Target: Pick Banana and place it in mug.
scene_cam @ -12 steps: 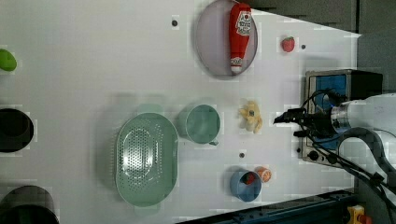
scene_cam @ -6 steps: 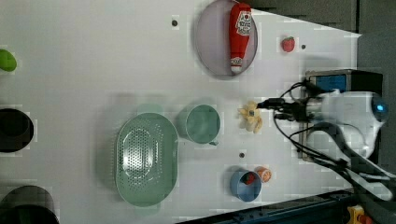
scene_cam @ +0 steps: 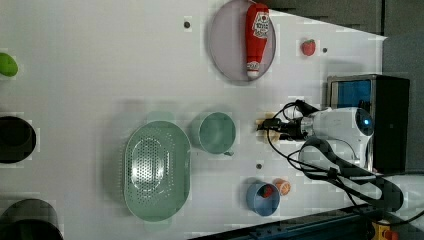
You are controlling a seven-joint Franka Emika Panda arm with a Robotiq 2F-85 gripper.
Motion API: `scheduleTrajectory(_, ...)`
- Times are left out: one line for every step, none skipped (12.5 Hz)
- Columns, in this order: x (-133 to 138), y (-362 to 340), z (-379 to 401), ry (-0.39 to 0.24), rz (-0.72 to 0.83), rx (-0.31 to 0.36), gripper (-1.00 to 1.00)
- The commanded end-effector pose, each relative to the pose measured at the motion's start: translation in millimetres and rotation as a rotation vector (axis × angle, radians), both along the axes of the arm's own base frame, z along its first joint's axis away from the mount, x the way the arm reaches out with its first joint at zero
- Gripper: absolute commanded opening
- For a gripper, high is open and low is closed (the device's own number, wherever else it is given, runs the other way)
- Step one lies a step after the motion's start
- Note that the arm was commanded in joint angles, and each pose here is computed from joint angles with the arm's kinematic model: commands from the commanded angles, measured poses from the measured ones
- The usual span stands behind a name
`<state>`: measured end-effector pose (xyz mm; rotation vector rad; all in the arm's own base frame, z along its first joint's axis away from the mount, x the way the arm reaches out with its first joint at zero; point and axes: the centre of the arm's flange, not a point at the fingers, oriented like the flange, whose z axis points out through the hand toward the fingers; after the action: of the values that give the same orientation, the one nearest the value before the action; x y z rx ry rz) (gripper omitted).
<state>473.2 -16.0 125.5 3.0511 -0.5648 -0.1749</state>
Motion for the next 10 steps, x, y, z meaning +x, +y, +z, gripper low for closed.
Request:
scheduleTrajectory(10.0,3.7,21.1,-0.056,0.053,0.007,0.13)
scheduleTrajectory(9.7,4.0,21.1,-0.058,0.053,0.007,-0.09)
scheduleTrajectory(10.5,4.2,21.9,-0.062,0.053,0.007,-0.30)
scheduleTrajectory(14.3,3.8,31.4,-0.082,0.053,0.007,-0.37)
scheduleTrajectory(18.1,3.6,43.3,-0.104,0.052,0.006,-0.37)
scheduleTrajectory(23.0,3.3,59.9,-0.132,0.051,0.005,-0.37)
scheduleTrajectory(28.2,3.1,83.1,-0.156,0.051,0.005,-0.37)
scheduleTrajectory(32.1,3.2,107.4,-0.161,0.051,0.006,-0.37)
scheduleTrajectory(36.1,3.3,144.2,-0.143,0.050,0.008,-0.37)
scheduleTrajectory(37.4,3.8,174.4,-0.114,0.050,0.010,-0.37)
